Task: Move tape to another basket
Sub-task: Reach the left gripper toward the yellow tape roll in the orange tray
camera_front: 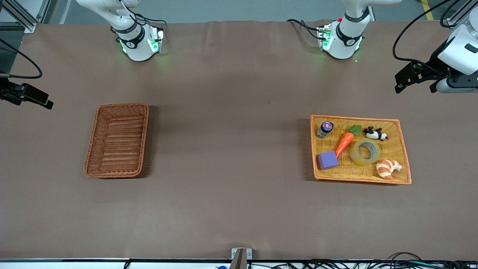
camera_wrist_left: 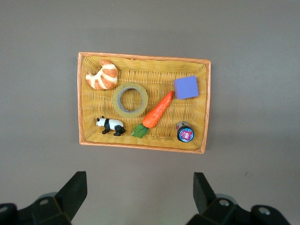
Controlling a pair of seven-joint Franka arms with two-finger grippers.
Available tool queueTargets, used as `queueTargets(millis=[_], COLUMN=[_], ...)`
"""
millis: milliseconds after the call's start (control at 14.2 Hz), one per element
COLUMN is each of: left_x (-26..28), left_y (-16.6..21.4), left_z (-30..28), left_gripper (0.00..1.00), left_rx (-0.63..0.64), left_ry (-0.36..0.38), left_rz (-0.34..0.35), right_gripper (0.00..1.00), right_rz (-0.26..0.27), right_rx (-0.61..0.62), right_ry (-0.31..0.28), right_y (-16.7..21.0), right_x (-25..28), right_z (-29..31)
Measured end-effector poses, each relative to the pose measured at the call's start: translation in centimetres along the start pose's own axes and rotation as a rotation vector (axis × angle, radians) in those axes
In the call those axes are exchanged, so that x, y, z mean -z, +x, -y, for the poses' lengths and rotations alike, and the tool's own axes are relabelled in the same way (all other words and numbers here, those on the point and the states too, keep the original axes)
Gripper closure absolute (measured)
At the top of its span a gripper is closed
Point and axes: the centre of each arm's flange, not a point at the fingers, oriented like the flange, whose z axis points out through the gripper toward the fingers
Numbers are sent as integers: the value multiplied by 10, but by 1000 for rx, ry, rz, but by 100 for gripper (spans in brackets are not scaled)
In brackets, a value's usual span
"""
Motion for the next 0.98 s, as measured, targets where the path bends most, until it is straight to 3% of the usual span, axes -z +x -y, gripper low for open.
queueTargets(millis=[492, 985], left_x=[-18, -167], left_y=[13, 74], left_z=[22, 62], left_gripper=[0, 0], left_rx=[-32, 22], left_ry=[1, 8], left_rz=[30, 35], right_gripper=[0, 0], right_rz=[0, 2], right_rx=[0, 1], right_ry=[0, -1], right_y=[0, 0], right_x=[0, 0], right_z=[0, 0])
